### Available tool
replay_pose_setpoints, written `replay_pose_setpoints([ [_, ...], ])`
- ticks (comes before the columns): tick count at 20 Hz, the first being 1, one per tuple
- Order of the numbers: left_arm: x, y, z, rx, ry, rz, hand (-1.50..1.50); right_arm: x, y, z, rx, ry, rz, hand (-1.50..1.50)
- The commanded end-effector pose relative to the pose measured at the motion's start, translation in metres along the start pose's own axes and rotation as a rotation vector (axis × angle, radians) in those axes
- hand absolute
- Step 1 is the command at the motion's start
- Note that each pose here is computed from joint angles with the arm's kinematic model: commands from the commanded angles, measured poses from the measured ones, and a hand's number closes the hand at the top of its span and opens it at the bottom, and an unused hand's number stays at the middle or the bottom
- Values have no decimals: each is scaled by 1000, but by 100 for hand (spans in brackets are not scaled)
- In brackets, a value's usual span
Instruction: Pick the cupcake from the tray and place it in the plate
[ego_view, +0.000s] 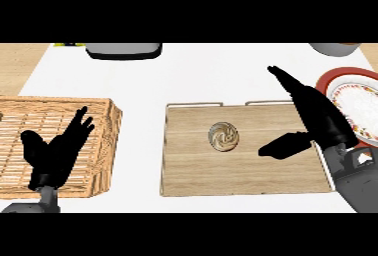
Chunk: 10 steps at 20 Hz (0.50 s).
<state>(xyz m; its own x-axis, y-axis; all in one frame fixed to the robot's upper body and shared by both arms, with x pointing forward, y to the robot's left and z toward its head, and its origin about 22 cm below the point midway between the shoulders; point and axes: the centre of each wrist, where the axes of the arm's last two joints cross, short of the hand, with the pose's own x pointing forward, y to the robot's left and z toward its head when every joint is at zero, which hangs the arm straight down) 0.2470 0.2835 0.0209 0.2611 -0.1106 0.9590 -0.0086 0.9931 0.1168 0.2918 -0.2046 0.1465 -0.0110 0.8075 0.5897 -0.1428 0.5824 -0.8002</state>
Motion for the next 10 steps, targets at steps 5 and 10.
replay_pose_setpoints([
  [5,-34,-46,0,-52,106,74,0,35,48,-2,58,95,113,-150],
  [10,-42,-52,9,-62,108,101,0,39,62,-6,109,112,54,-150],
])
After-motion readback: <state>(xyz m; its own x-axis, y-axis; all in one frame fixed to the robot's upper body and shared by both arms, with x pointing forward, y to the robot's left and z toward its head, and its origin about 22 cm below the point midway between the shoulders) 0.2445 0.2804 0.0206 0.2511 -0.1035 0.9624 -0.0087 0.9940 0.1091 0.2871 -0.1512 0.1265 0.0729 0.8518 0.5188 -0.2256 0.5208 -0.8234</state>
